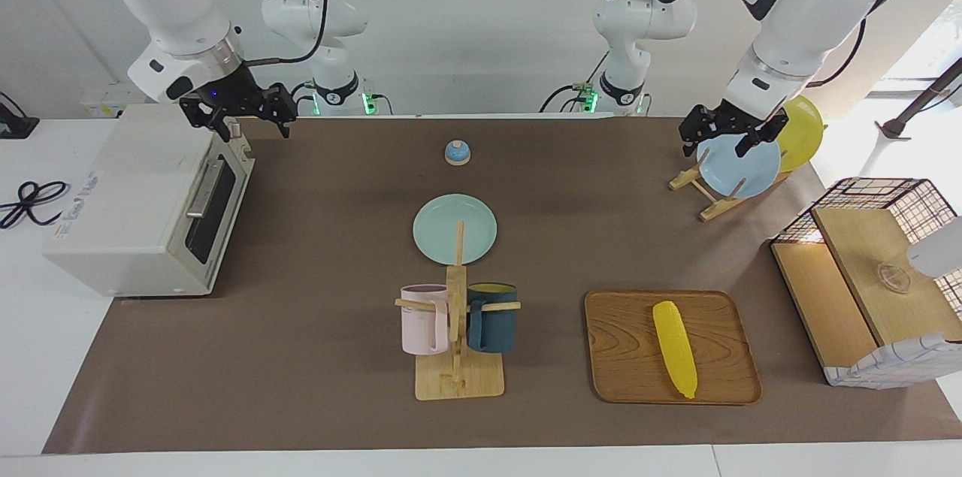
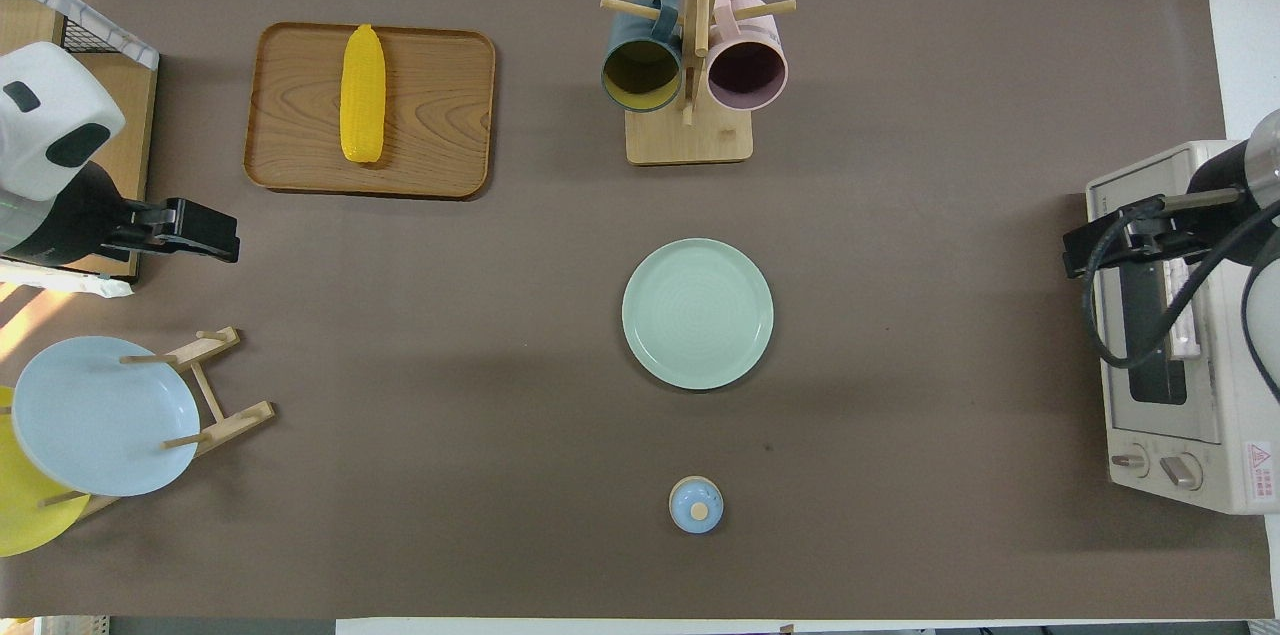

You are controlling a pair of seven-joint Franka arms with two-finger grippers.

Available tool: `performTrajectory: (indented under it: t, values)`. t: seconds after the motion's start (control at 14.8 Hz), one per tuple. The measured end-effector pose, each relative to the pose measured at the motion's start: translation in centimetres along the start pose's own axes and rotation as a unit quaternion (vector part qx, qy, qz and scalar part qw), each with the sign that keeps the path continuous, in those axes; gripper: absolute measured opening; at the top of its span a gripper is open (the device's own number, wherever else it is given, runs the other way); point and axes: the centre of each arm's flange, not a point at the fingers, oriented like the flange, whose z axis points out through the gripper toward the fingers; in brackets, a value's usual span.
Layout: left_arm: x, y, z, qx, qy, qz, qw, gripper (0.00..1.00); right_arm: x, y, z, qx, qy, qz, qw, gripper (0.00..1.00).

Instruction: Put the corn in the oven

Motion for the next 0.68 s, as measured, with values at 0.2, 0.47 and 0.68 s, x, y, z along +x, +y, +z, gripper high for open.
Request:
performTrajectory:
  t: [0.2, 0.47, 0.68]
  values:
    - [0.0, 0.0, 0.0, 0.0, 0.0, 0.0, 1.0, 1.0, 0.0, 0.0, 0.0, 0.0, 0.0, 0.0, 1.0, 1.0]
    - [0.02, 0.0, -0.02, 0.0, 0.001, 0.0, 1.0, 1.0, 0.0, 0.0, 0.0, 0.0, 0.0, 0.0, 1.0, 1.0]
    - [0.22, -0.02, -0.13, 0.0, 0.01, 0.0, 1.0, 1.0, -0.01, 0.2, 0.01, 0.0, 0.0, 0.002, 1.0, 1.0]
